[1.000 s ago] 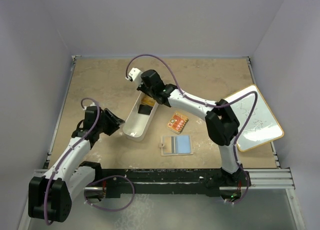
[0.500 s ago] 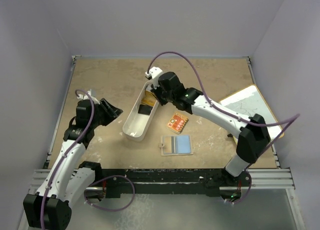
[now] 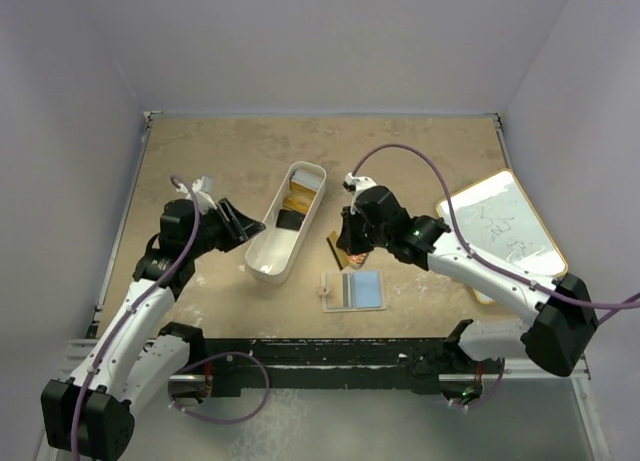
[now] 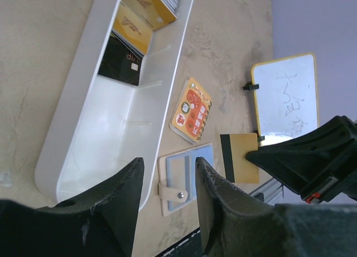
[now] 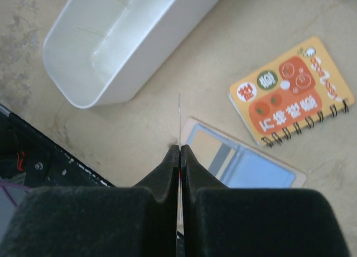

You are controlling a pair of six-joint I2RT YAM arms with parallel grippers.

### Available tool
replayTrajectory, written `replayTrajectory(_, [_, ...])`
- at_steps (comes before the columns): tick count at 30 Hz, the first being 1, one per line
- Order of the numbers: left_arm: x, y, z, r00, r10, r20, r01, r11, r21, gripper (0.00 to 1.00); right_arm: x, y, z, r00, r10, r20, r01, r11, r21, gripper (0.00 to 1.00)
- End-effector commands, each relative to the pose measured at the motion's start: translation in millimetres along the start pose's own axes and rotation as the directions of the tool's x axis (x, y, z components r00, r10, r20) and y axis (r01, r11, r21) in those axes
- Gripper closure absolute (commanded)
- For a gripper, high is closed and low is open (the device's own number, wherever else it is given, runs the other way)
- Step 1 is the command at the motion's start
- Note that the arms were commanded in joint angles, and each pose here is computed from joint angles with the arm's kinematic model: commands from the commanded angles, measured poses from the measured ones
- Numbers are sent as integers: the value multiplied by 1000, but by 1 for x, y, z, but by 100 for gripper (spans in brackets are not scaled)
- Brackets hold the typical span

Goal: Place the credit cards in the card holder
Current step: Insert the credit card into the card holder.

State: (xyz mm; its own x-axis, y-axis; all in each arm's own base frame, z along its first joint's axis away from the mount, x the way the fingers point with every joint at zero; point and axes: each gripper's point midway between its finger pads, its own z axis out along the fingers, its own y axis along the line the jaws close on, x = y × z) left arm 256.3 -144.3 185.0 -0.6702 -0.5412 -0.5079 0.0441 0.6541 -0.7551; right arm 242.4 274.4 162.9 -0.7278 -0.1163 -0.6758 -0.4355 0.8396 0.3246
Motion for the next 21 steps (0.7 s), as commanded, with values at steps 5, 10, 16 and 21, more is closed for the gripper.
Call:
replayTrajectory(5, [20, -26, 15, 993, 110, -38, -109, 994, 22, 63, 27, -22, -16, 987, 161, 9, -161, 984, 79, 100])
replayTrajectory(10, [25, -31, 18, 992, 123, -40, -123, 992, 7, 68, 54, -53, -14, 972, 234, -8, -226, 945, 236, 100])
replayTrajectory(16, [44, -36, 29, 985, 156, -73, -157, 987, -22, 73, 55, -81, -21, 954, 294, 65, -296, 873, 388, 100])
replayTrajectory(21, [67, -46, 44, 979, 179, -102, -182, 983, -15, 82, 65, -94, -20, 950, 301, 76, -303, 841, 448, 100])
